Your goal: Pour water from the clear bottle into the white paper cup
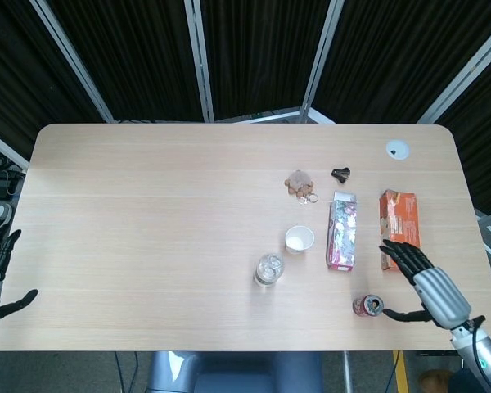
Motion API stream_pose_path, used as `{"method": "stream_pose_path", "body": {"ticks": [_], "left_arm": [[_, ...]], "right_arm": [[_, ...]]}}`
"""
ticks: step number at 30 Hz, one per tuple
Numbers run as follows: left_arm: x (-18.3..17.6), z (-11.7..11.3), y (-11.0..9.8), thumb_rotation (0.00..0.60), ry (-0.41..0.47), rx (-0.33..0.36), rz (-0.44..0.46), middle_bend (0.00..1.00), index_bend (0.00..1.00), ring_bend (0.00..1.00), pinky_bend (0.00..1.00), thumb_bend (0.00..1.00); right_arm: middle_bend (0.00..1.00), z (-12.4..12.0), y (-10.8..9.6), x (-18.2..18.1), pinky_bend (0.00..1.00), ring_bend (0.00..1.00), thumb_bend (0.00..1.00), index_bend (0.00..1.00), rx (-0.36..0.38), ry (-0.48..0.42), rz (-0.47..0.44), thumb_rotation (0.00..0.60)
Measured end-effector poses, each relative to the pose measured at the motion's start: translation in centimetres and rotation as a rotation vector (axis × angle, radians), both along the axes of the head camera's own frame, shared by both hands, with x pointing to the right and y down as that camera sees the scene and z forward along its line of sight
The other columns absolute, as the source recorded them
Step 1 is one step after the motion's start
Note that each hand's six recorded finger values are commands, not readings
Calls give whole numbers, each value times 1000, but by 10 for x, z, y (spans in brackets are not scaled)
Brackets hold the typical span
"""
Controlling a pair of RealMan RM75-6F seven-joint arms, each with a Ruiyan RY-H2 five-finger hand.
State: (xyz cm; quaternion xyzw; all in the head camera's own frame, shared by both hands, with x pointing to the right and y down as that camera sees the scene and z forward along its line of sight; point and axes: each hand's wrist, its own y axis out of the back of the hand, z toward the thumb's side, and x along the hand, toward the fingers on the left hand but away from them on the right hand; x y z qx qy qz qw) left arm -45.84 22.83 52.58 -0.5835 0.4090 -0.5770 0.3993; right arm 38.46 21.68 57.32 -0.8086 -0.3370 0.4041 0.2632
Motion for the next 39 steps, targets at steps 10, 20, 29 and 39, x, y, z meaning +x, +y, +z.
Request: {"method": "stream_pose_path", "body": {"ticks": [10,20,29,39], "left_arm": [[-7,3,-2,600,-27,3,-43,0,0,0,0,0],[-16,9,-4,600,-57,-12,-75,0,0,0,0,0],[-17,13,-5,600,-67,-25,-80,0,0,0,0,0],[-23,17,-8,600,-81,-31,-103,0,0,0,0,0]], "right_arm": [[0,60,-21,-57,0,0,0,0,-125,-127,-191,600],[11,85,-31,-95,16,0,0,0,-180,-202,-217,600],[28,103,-29,-133,62,0,0,0,-214,-236,-263,600],[55,117,-29,-156,102,1,0,0,-242,-271,-255,600]]}}
